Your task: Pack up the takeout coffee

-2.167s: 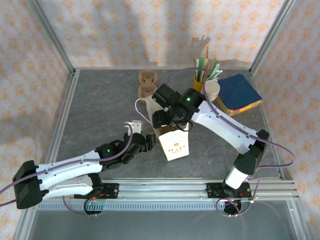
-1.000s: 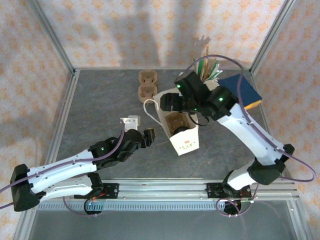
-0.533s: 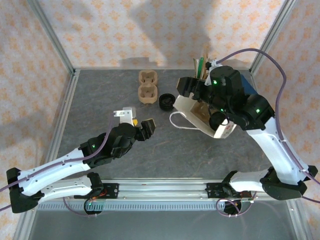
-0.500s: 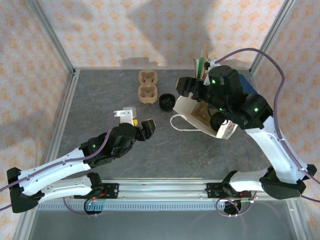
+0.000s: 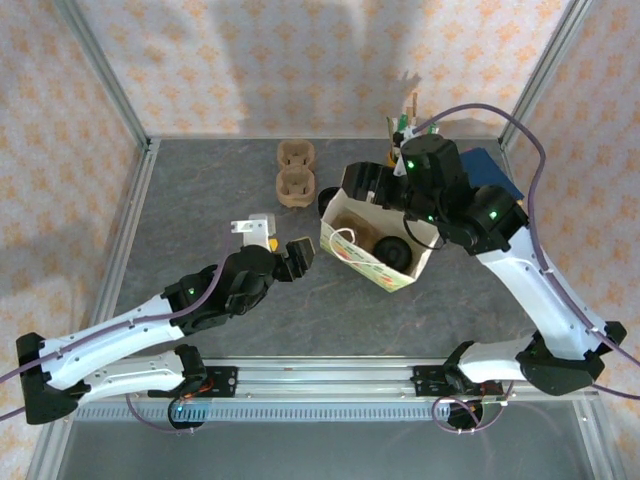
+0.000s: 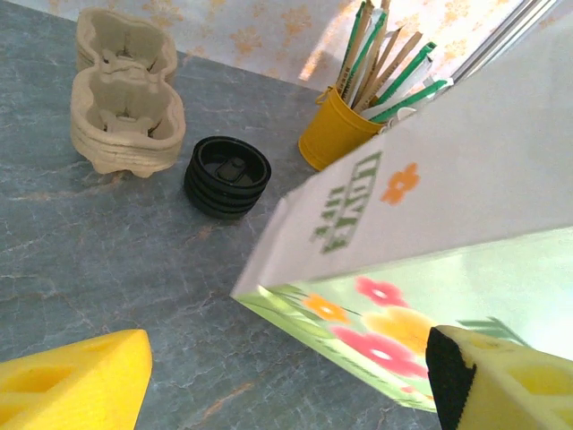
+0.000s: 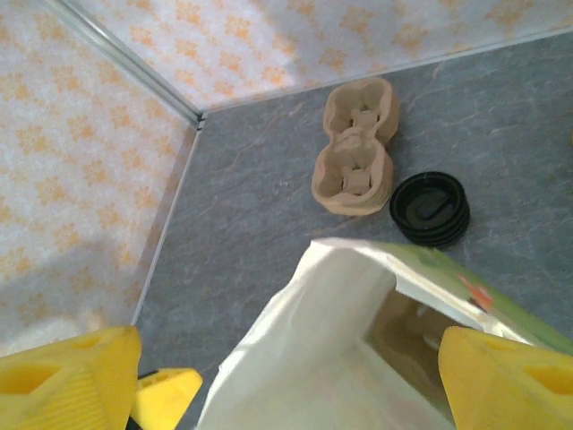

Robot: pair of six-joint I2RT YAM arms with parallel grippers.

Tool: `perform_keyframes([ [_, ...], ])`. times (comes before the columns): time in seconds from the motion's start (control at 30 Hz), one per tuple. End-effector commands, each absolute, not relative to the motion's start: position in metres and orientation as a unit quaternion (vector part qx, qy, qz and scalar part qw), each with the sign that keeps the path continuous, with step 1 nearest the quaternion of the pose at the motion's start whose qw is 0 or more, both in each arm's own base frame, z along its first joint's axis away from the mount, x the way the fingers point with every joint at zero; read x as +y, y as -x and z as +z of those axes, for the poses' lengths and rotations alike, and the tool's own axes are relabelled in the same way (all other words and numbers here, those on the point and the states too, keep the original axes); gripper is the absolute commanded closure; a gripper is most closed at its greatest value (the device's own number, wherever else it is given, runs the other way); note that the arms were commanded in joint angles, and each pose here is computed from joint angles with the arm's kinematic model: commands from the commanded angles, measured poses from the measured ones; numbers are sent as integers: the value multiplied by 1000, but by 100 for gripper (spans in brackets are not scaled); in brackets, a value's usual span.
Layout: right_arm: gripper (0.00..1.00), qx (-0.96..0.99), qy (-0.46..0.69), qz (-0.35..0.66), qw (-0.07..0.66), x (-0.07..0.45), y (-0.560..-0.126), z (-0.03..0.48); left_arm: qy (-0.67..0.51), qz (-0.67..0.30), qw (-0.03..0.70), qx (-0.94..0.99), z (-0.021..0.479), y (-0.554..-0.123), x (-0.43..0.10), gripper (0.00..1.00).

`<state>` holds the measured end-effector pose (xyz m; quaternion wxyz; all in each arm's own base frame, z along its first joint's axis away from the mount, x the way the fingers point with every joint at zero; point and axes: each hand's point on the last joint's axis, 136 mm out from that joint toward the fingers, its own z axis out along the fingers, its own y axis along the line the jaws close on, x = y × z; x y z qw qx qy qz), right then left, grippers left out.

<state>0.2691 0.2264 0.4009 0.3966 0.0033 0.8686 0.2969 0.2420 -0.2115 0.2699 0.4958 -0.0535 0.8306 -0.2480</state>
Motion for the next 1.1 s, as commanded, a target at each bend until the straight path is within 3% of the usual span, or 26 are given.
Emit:
perform_keyframes([
  [0.0, 15, 855, -2, 346, 386, 238, -263, 405, 59, -255, 506, 822, 275, -238, -206, 18],
  [0.7, 16, 858, -25, 361, 364, 240, -259, 384, 67, -266, 502, 821, 269, -236, -205, 18],
  [1.07, 15, 865, -41, 335, 370, 231, -263, 370, 23, -376, 466, 801, 297, -229, -256, 7],
])
